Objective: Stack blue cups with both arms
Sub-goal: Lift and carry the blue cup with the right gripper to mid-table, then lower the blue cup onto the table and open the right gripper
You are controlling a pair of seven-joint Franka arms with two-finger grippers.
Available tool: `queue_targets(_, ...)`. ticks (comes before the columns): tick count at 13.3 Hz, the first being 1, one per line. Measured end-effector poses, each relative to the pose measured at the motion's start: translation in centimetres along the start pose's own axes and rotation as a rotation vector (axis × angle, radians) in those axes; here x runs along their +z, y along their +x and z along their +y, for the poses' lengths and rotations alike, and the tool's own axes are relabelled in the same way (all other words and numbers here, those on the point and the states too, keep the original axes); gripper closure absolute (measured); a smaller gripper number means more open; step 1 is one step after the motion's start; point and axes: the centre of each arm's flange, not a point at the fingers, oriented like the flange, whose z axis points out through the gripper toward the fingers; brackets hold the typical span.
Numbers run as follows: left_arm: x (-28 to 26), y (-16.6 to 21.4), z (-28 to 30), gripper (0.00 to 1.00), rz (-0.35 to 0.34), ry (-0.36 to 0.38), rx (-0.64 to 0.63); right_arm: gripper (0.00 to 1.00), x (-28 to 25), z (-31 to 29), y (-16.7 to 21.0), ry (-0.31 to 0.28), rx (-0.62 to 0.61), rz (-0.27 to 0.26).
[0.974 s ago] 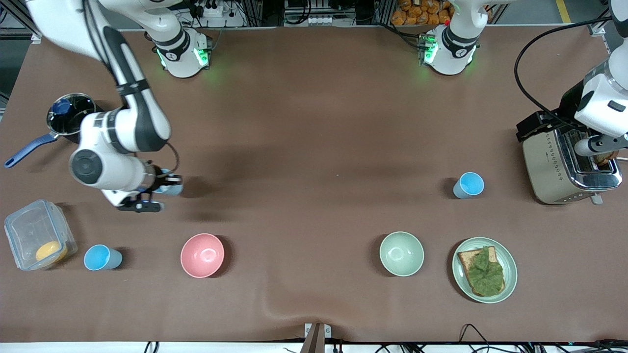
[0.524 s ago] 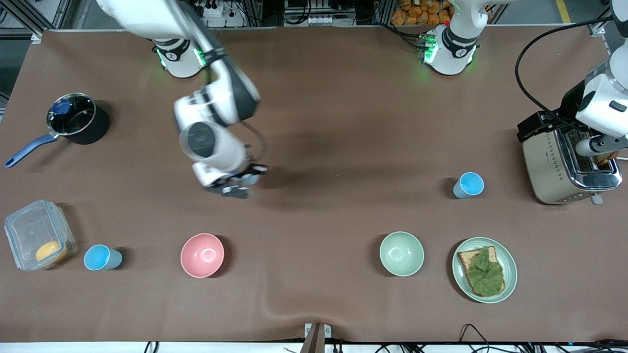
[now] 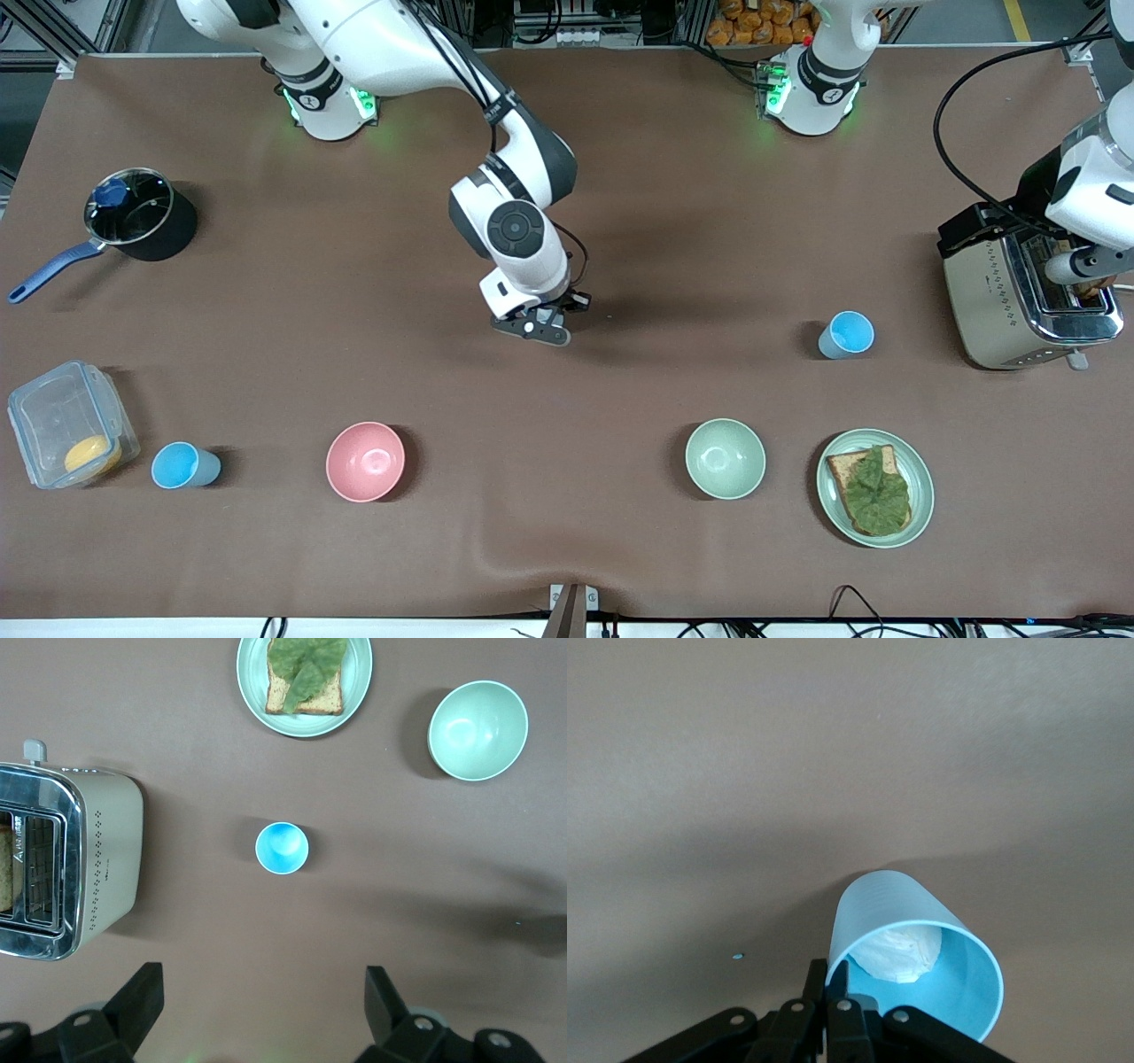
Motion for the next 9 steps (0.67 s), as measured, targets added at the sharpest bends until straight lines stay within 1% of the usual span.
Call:
queue_targets(1, 0.1, 0.0, 0.1, 0.0, -0.002, 0.0, 0.001, 0.92, 0.1, -0.1, -0.1, 0.0, -0.001, 0.0)
queue_targets(3, 0.4, 0.1, 0.3, 0.0, -0.006, 0.001, 0.005, 0.69, -0.9, -0.4, 0.3, 0.008, -0.001, 0.005)
queue_targets(4, 0.5, 0.1, 0.4, 0.0, -0.009, 0.001, 0.006, 0.57, -1.9, -0.5, 0.5, -0.002, 0.0, -0.002)
queue_targets(5, 0.6, 0.2, 0.4, 0.0, -0.01, 0.005, 0.008, 0.48, -3.4, -0.5, 0.9, -0.023, 0.003, -0.019)
queue_targets(6, 0.8, 0.3, 0.4, 0.0, -0.009, 0.02, 0.01, 0.36, -5.1, -0.3, 1.4, -0.047, 0.008, -0.039)
queue_targets(7, 1.1, 0.4, 0.5, 0.0, -0.01, 0.035, 0.017, 0.25, -6.9, 0.2, 2.4, -0.06, 0.021, -0.05)
queue_targets(9, 1.9, 0.4, 1.8, 0.0, -0.022, 0.041, 0.042, 0.01, -10.5, 2.6, 5.8, -0.058, 0.024, -0.062)
